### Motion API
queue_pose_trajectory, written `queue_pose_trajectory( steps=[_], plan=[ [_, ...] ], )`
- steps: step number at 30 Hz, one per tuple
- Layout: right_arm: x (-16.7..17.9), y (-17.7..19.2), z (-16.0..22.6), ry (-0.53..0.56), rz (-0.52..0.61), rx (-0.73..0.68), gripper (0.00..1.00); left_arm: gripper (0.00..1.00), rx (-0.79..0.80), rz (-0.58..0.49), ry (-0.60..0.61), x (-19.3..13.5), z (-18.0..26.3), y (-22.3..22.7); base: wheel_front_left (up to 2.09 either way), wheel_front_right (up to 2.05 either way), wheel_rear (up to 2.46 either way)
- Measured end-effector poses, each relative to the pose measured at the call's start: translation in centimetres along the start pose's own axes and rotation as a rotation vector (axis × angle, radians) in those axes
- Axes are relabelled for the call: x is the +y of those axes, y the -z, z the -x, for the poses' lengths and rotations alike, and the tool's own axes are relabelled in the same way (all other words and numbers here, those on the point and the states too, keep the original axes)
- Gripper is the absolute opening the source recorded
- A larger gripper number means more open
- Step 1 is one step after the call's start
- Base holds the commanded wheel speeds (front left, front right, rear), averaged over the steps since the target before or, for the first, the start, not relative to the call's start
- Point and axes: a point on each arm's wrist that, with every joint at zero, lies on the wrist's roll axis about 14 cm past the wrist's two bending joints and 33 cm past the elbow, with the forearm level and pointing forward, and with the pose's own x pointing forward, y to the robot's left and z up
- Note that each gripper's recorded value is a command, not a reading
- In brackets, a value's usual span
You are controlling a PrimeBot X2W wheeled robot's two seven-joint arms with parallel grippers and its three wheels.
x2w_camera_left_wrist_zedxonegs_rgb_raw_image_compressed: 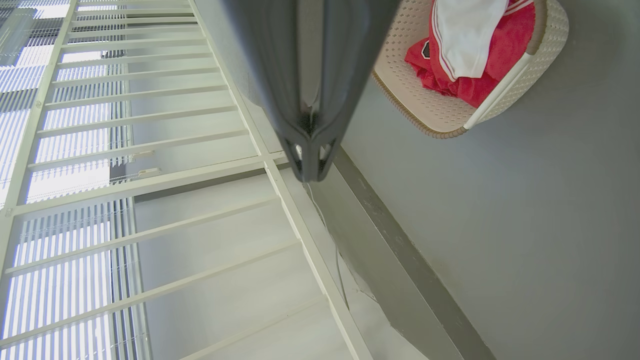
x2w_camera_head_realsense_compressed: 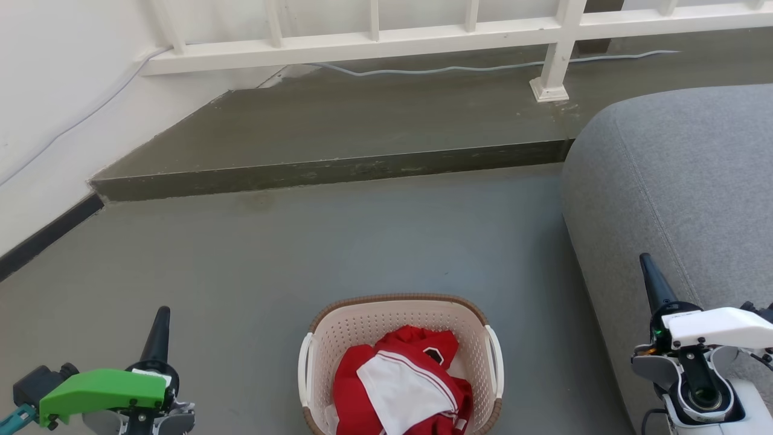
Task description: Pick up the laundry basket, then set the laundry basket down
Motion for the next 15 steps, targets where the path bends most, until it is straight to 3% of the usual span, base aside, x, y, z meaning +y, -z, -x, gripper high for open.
queue_pose_trajectory(
  steps=[15],
  plan=[
    [0.46, -0.73, -0.11, -0.03, -0.204, -0.011, 0.0, 0.0, -0.005, 0.178, 0.025, -0.45, -0.07, -0.84, 0.0, 0.0, 0.0]
  ],
)
